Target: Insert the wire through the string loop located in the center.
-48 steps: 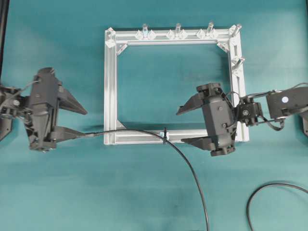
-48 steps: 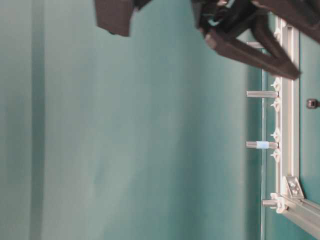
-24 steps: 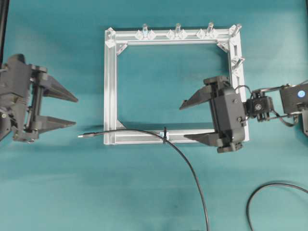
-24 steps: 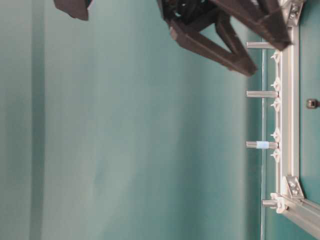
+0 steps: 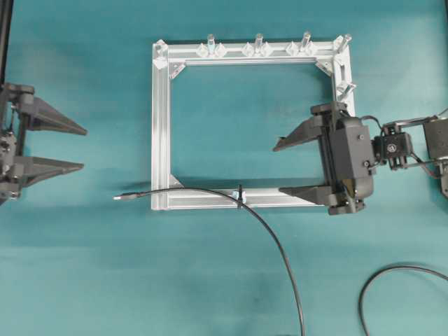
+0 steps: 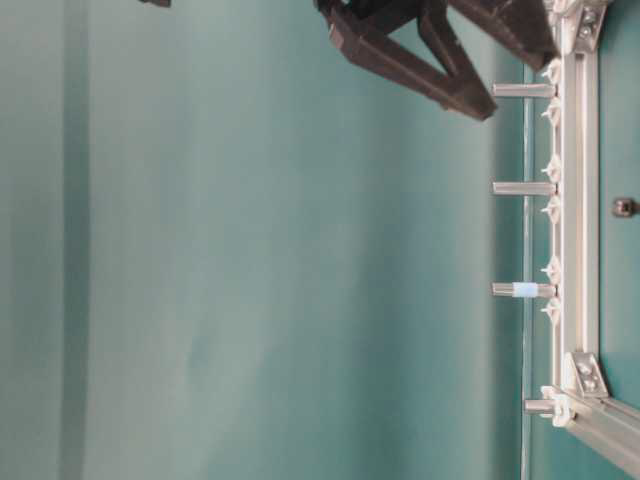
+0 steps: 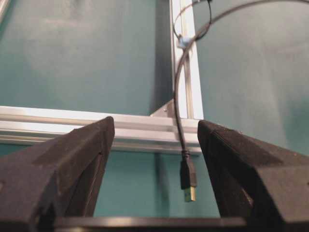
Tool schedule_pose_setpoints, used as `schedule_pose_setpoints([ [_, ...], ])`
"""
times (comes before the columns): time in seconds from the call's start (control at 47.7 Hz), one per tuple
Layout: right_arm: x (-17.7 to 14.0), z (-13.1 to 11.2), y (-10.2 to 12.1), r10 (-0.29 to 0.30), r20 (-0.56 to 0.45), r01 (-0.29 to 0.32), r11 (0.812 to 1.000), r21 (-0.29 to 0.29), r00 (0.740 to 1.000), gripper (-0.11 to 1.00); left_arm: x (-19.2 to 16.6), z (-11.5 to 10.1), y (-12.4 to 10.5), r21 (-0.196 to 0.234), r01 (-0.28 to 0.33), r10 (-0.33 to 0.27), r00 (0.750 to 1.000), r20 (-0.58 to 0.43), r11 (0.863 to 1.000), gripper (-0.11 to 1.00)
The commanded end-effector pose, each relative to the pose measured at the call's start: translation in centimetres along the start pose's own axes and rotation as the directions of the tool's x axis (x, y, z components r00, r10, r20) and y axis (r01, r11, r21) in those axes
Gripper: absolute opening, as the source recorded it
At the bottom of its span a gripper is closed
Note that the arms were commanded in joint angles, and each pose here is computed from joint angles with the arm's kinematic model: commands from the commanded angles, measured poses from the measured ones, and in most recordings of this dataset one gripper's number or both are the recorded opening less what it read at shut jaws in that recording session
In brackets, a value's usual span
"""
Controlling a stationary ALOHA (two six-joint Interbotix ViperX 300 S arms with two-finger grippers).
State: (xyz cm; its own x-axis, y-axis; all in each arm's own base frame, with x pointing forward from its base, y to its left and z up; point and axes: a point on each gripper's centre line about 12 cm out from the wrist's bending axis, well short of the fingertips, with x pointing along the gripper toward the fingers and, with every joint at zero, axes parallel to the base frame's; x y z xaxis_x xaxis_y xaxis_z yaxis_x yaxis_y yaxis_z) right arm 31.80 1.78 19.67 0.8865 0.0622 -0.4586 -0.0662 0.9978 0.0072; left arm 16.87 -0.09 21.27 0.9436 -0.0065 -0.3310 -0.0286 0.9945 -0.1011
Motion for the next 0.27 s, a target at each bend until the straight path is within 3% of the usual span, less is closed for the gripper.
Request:
schedule_pose_setpoints([
  [0.0, -0.34, 0.83, -0.03, 0.0, 0.04, 0.0, 1.0, 0.003, 0.999, 0.85, -0.55, 0.53, 0.2, 0.004, -0.011, 0.011, 0.999, 0.044, 1.0, 0.71],
  [0.252, -0.5, 0.01, -0.58, -0.015, 0.031, 0.015, 1.0, 0.012, 0.999, 0.85, -0.91, 0.37, 0.28, 0.005, -0.014, 0.013, 0.998, 0.057, 1.0, 0.71],
])
